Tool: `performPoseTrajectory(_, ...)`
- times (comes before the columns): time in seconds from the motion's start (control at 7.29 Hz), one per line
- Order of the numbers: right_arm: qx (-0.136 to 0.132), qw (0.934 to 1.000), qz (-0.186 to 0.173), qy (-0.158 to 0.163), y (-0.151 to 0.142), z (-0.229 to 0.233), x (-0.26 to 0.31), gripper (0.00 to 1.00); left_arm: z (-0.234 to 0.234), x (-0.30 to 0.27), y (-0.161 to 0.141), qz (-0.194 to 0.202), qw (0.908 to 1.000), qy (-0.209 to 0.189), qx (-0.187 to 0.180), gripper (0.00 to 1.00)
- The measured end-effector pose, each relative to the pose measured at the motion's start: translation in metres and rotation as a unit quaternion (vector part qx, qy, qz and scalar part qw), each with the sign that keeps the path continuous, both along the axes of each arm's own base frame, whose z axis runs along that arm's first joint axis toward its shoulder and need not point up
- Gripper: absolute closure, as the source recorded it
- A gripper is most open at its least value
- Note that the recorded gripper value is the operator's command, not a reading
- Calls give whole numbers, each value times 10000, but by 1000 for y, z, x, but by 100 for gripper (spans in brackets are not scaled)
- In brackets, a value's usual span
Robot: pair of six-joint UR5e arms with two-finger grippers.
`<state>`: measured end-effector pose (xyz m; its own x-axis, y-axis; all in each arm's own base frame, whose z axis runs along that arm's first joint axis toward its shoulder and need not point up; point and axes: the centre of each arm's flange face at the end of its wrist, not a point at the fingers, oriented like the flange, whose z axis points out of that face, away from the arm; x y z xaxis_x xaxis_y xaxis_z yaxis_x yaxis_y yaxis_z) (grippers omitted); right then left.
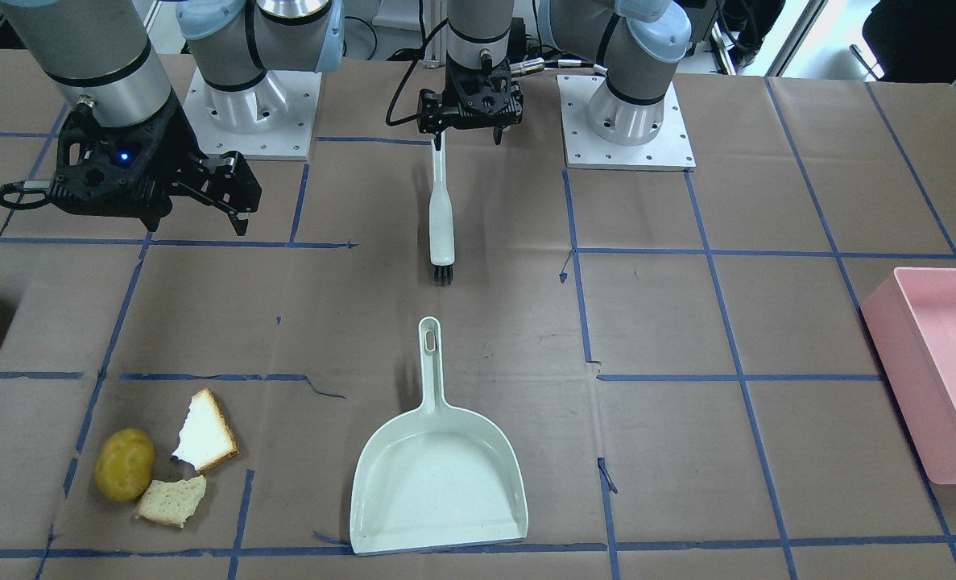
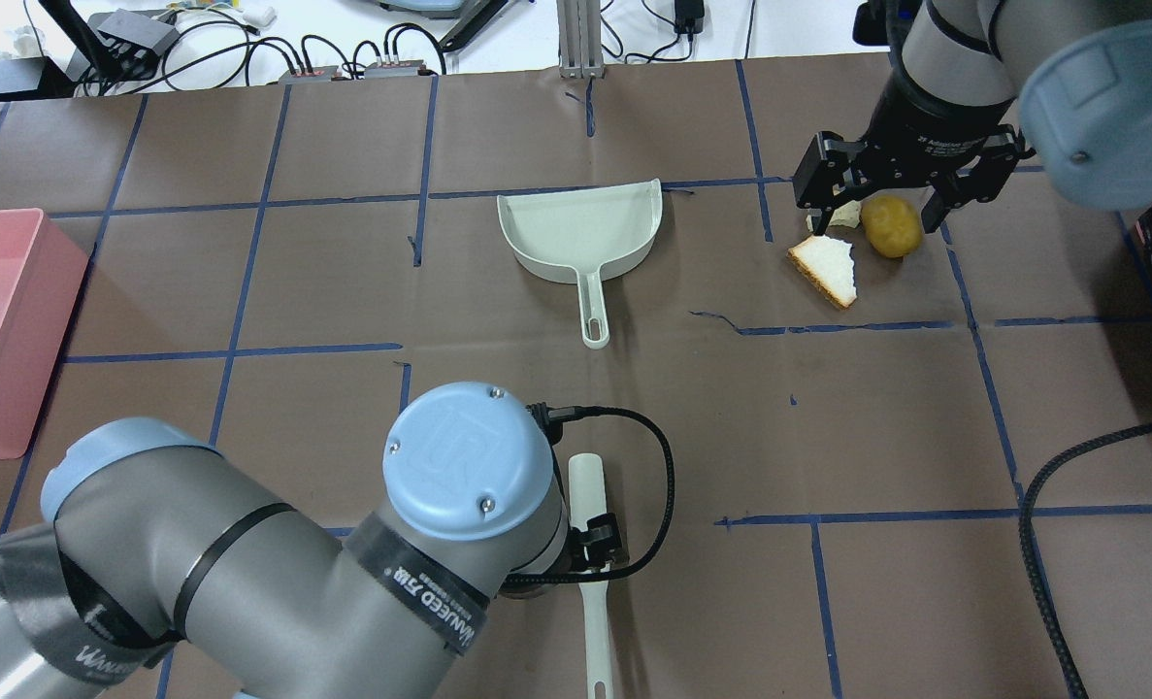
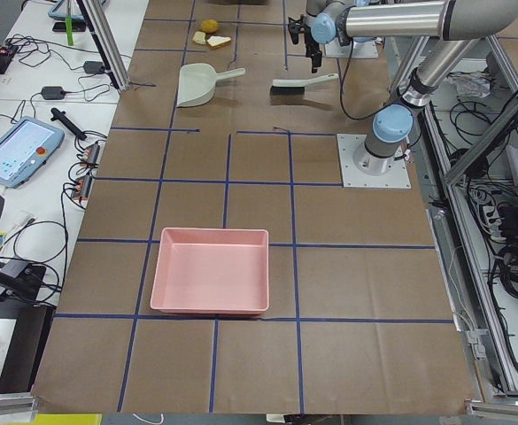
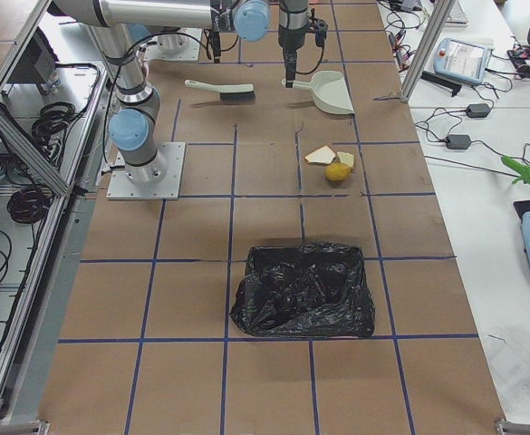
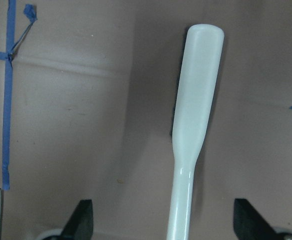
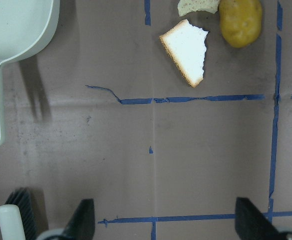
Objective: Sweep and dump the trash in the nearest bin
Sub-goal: 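Close the left gripper on the white brush handle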
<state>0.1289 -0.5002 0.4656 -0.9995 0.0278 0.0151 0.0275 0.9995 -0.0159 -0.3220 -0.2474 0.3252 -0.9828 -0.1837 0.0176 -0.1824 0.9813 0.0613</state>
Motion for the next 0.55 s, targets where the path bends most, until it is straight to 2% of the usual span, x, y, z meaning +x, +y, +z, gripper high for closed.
performPoseTrajectory(0.55, 1, 10000, 46, 2, 0, 0, 0, 0, -10, -12, 20, -271, 9995, -126, -82, 2)
